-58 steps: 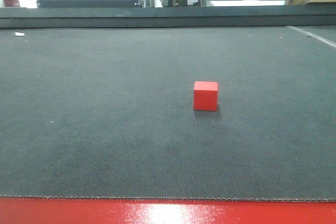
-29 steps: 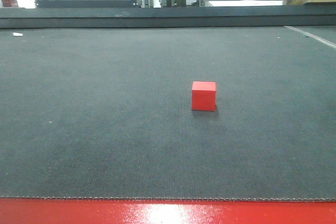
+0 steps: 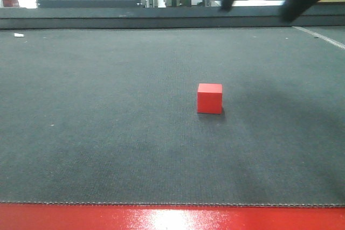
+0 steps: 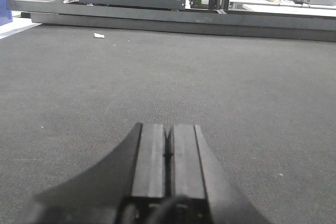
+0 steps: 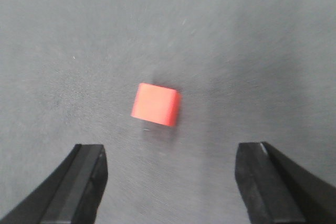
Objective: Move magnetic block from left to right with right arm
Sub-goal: 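Lower the open right gripper around the red cube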
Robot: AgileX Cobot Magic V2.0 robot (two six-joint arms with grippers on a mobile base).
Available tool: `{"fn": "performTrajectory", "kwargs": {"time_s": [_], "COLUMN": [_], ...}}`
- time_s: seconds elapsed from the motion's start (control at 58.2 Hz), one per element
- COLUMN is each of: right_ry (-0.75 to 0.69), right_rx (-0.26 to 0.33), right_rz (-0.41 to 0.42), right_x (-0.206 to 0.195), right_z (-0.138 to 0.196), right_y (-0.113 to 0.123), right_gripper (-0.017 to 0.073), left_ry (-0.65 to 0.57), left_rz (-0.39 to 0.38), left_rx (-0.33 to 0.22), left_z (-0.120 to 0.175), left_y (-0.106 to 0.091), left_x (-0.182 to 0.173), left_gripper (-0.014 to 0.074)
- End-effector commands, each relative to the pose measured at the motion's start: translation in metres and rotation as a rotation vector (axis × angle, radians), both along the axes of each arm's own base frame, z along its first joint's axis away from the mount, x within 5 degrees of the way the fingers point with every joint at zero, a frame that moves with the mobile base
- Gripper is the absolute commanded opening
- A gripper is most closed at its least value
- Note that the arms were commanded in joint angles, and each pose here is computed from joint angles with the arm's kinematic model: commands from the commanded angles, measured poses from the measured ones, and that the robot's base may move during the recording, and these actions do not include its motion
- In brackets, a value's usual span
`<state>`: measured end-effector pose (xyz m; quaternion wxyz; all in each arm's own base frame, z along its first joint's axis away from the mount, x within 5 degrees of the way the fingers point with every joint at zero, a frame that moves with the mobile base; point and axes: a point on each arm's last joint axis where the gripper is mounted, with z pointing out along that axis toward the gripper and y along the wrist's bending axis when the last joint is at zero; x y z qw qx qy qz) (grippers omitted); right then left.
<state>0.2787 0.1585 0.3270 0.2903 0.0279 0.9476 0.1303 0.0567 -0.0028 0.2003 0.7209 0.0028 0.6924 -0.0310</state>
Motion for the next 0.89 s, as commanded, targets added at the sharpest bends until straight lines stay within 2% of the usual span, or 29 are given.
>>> {"fn": "performTrajectory", "kwargs": {"time_s": [0.0,0.137,0.343,0.549,0.738,0.876], "right_ry": [-0.055,0.017,0.124,0.172,0.184,0.166], "right_rx": [0.027,-0.012,-0.091,-0.11,-0.134,-0.122], "right_rz": [-0.018,-0.011,-0.02,-0.051,-0.071,-0.071], "right_x": [0.012,0.032,0.054,0.07,0.081,0.086], "right_z": [0.017,-0.003,-0.035,-0.059,-0.073,-0.077], "right_y": [0.016,0.041,0.056,0.063,0.058,0.058], "right_gripper": [0.0603,0.0603,0.0603,0.0603,0.0601,0.0539], "left_ry": [-0.088,-0.088,-0.088,-0.088,-0.088,-0.088], "left_rz": [0.002,0.002,0.002,0.002,0.002,0.002], "left_rx": [-0.015,-0.015,-0.015,-0.015,-0.015,-0.015], "left_z": [0.006,0.006,0.006,0.006,0.006,0.006], "left_y": [0.001,0.001,0.001,0.001,0.001,0.001], "left_x": [-0.001,-0.001,-0.001,-0.001,-0.001,-0.001], "left_gripper": [-0.0126,-0.0126,-0.0126,-0.0126,-0.0126,-0.0126]}}
